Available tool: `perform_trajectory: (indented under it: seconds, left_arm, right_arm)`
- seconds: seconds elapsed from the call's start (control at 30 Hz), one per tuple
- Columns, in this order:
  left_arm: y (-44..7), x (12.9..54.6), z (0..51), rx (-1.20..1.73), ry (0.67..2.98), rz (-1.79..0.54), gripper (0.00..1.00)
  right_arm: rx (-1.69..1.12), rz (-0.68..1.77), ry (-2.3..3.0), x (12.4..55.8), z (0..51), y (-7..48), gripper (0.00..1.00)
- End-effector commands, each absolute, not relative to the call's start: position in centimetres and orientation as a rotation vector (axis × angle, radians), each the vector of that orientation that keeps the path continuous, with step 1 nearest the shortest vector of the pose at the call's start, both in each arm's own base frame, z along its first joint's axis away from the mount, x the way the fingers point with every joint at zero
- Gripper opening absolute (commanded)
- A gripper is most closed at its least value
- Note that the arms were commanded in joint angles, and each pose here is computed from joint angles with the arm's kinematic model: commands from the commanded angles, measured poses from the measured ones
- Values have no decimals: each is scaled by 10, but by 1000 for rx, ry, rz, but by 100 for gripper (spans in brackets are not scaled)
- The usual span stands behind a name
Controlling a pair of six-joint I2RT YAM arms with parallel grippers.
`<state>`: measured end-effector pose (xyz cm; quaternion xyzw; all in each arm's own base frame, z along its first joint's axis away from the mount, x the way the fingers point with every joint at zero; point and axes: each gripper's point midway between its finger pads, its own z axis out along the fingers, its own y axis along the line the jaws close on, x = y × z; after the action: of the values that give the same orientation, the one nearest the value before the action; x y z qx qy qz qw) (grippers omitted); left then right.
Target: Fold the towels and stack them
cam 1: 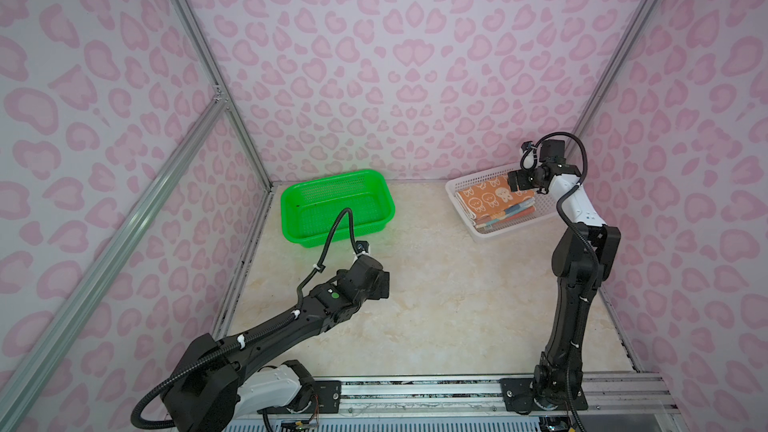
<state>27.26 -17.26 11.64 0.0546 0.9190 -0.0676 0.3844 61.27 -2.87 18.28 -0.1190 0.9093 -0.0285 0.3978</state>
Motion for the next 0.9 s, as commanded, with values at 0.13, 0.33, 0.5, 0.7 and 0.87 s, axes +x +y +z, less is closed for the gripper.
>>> perform_trajectory:
  seconds: [0.13,0.33,0.5,0.7,0.87]
  left_arm:
    - [-116,278,138,58,2226,17,98]
    - [-71,281,174,18,2023,165,98]
    - [-42,281,185,-17,1910,236,98]
    - [-26,295,180,-97,1872,169,98]
    - [-15,320,158,-134,1922,150,98]
  right_arm:
    - [-292,4,2197,570,209,2,99]
    - [-311,14,2140,505,211,32,99]
    - [-395,-21,2125,452,199,65,99]
    - [-402,-58,2111,406,177,78,99]
    - [-382,-119,2108,380,147,66,99]
